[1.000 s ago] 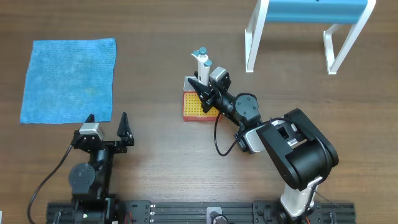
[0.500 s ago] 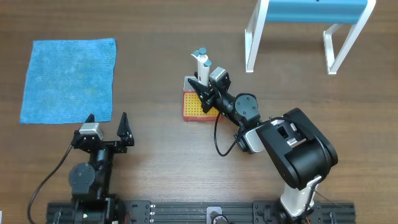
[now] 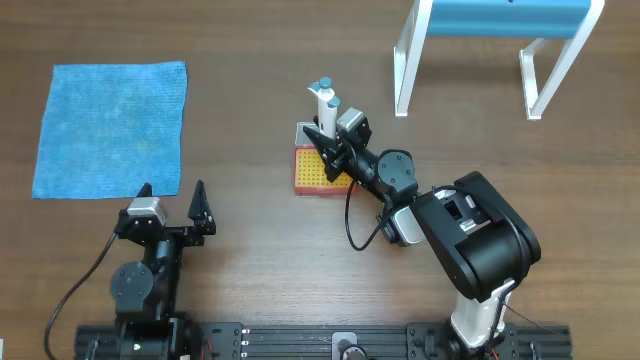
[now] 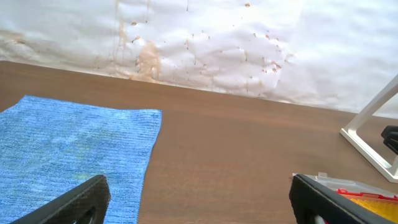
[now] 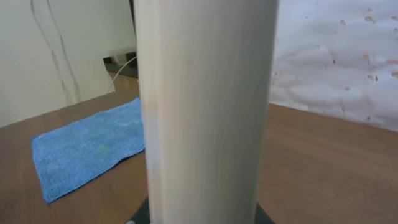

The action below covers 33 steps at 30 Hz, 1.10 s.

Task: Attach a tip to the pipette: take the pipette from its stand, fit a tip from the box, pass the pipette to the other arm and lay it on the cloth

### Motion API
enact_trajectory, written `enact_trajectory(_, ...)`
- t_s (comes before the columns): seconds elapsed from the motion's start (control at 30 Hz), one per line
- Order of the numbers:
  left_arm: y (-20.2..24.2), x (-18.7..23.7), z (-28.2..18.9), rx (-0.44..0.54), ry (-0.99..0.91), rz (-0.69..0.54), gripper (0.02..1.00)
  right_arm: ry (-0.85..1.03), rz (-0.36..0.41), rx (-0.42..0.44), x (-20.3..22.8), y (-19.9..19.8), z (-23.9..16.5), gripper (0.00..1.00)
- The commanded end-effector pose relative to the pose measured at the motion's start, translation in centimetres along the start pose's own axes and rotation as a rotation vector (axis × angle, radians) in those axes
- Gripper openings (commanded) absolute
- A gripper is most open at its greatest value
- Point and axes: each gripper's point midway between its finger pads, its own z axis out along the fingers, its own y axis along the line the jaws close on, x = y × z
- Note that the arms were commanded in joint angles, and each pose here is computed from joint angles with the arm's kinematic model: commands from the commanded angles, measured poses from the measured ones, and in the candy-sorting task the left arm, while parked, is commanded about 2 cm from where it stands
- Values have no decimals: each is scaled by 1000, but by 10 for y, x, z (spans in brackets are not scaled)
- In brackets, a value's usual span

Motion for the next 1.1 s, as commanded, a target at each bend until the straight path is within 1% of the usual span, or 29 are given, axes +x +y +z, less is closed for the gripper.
enact_trajectory(0.03, -1, 1, 0, 7, 1, 15, 936, -17, -25, 1, -3, -4, 6, 73)
enact_trajectory(0.17, -1, 1, 0, 7, 1, 15, 936, -5, -12, -10, 2, -1, 7, 73)
enact_trajectory(0.4, -1, 1, 0, 7, 1, 15, 936, -14, -16, -12, -1, 0, 7, 71)
enact_trajectory(0.67, -1, 1, 0, 7, 1, 15, 936, -62, -36, -19, -23, 4, 6, 71)
enact_trajectory(0.77, -1, 1, 0, 7, 1, 15, 936, -60, -35, -19, -23, 4, 6, 71)
enact_trajectory(0.9, -1, 1, 0, 7, 1, 15, 934, -56, -36, -42, -22, 8, 6, 71)
enact_trajectory(1.1, -1, 1, 0, 7, 1, 15, 936, -42, -29, -41, -17, 9, 3, 71)
